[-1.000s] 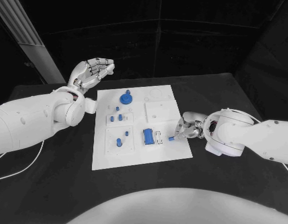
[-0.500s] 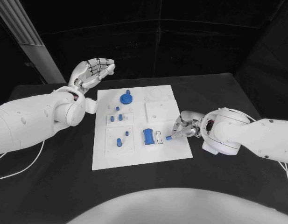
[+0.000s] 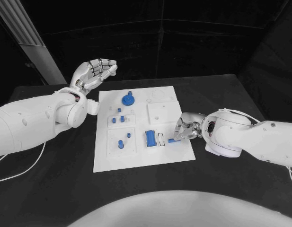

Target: Assemble the parts on the task board

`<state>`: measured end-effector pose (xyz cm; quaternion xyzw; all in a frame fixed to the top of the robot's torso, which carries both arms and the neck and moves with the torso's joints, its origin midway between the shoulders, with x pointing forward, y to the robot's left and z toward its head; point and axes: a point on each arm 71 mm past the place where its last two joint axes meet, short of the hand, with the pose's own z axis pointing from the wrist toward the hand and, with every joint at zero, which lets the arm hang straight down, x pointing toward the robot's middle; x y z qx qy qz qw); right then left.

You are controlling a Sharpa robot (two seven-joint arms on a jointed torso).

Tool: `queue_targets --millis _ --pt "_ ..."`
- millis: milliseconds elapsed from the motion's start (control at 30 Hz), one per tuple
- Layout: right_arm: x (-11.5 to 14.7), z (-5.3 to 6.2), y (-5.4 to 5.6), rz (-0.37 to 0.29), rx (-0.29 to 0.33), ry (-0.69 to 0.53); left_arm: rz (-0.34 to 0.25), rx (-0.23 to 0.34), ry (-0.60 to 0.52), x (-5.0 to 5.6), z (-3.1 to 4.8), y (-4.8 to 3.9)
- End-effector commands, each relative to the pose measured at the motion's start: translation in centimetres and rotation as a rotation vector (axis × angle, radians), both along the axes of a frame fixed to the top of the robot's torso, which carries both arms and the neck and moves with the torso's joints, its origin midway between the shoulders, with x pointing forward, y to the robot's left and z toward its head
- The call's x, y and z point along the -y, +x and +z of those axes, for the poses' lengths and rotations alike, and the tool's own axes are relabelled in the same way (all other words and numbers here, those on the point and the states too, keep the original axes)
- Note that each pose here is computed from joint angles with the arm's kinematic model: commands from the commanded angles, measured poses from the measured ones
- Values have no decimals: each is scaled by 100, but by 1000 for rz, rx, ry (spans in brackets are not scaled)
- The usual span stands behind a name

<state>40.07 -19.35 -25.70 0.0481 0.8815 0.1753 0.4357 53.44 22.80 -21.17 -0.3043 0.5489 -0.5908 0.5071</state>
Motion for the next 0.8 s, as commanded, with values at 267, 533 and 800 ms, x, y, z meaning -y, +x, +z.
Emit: queue_targets --millis 267,533,800 --pt "-76 5 12 126 61 -127 -42 151 -56 21 118 -37" --pt "-96 18 3 138 78 -125 -42 151 -56 19 117 -38" --pt "-114 23 -12 147 76 -124 -41 150 -56 11 117 -39"
